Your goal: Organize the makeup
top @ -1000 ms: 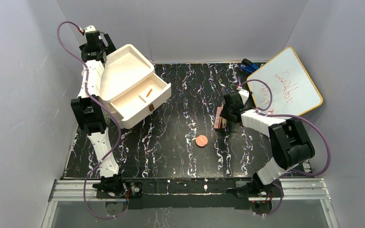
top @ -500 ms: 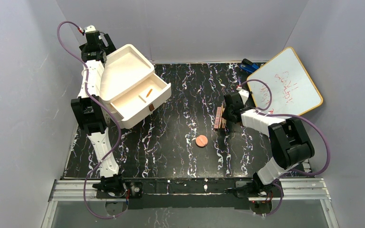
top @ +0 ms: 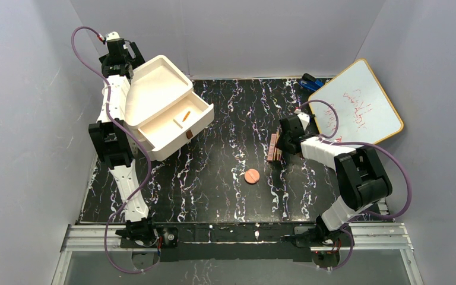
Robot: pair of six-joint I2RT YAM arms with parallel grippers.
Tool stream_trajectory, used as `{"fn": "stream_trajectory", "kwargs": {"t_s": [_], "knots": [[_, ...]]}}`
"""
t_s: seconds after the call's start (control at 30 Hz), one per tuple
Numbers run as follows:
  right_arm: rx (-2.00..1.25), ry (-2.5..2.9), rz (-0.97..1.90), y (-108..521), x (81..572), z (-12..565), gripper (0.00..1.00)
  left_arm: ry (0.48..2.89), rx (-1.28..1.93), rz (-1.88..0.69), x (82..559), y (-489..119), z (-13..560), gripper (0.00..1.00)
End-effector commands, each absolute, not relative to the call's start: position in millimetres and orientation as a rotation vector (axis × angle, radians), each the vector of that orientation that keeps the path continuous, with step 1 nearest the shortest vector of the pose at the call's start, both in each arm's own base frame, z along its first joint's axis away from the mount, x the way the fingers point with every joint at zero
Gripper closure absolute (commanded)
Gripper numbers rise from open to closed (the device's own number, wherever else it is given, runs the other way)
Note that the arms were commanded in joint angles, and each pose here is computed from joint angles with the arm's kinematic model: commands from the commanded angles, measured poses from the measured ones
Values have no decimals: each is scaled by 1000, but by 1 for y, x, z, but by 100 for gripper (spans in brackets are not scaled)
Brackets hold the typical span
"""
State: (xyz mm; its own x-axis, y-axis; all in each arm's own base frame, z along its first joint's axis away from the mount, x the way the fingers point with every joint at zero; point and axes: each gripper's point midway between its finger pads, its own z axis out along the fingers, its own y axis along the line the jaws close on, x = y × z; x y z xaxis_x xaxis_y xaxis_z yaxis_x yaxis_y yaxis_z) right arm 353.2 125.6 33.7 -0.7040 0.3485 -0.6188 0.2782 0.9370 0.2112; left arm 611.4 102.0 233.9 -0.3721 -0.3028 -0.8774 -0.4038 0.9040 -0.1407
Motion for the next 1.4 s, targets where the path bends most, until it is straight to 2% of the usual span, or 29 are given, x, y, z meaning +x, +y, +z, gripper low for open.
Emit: {"fn": "stream_trajectory", "kwargs": {"t_s": [0.0, 0.2, 0.3, 0.43, 0.6, 0.83, 1.07, 1.37], "knots": [[413, 2448, 116, 124, 345, 20, 64, 2001, -455, 88, 612, 85, 240, 2], [400, 2491, 94, 124, 340, 10, 67, 2005, -455, 89, 612, 85, 238, 2], [393, 2509, 78, 123, 338, 6, 83, 2004, -454, 91, 613, 86, 238, 2], [391, 2510, 67, 121, 337, 9, 99, 2006, -454, 94, 613, 86, 237, 2], [365, 2399, -4, 115, 344, 56, 99, 2005, -453, 94, 613, 86, 238, 2], [273, 2101, 146, 161, 364, 202, 99, 2009, -454, 86, 614, 84, 235, 1], [206, 1903, 488, 252, 377, 306, 99, 2008, -446, 89, 613, 81, 238, 2], [183, 1789, 869, 394, 373, 354, 99, 2007, -439, 97, 613, 80, 240, 2]]}}
